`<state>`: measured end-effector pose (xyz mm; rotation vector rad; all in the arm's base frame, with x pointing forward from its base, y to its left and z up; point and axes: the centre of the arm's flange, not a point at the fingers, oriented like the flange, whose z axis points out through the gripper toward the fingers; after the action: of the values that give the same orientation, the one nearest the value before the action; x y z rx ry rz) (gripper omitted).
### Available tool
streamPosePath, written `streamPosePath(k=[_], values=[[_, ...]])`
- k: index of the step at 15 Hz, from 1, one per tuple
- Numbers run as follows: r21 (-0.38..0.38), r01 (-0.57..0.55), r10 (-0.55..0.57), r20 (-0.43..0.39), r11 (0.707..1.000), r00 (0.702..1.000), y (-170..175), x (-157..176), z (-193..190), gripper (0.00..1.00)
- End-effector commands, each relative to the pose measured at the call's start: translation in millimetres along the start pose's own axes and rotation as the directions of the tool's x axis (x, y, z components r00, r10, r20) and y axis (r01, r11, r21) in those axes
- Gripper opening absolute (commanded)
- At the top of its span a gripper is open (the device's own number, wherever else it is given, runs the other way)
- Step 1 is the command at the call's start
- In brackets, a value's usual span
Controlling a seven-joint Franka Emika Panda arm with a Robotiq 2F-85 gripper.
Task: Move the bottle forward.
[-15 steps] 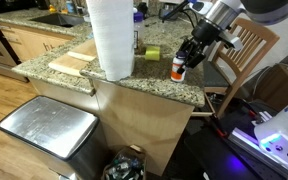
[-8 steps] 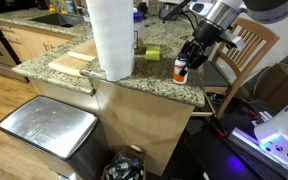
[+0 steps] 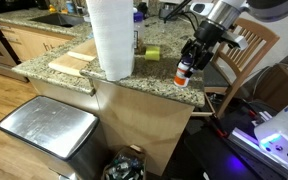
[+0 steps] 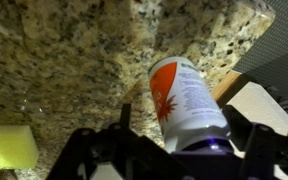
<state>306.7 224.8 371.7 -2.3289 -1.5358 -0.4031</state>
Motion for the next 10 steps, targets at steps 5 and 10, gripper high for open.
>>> streamPosePath(k=[5,10], values=[[0.068,0.029,-0.029,-0.01,0.997,1.0,-3.1,-6.8,-3.3,1.0],[0.05,0.037,-0.036,-0.027,0.998,0.999,-3.4,-9.1,-3.1,1.0]])
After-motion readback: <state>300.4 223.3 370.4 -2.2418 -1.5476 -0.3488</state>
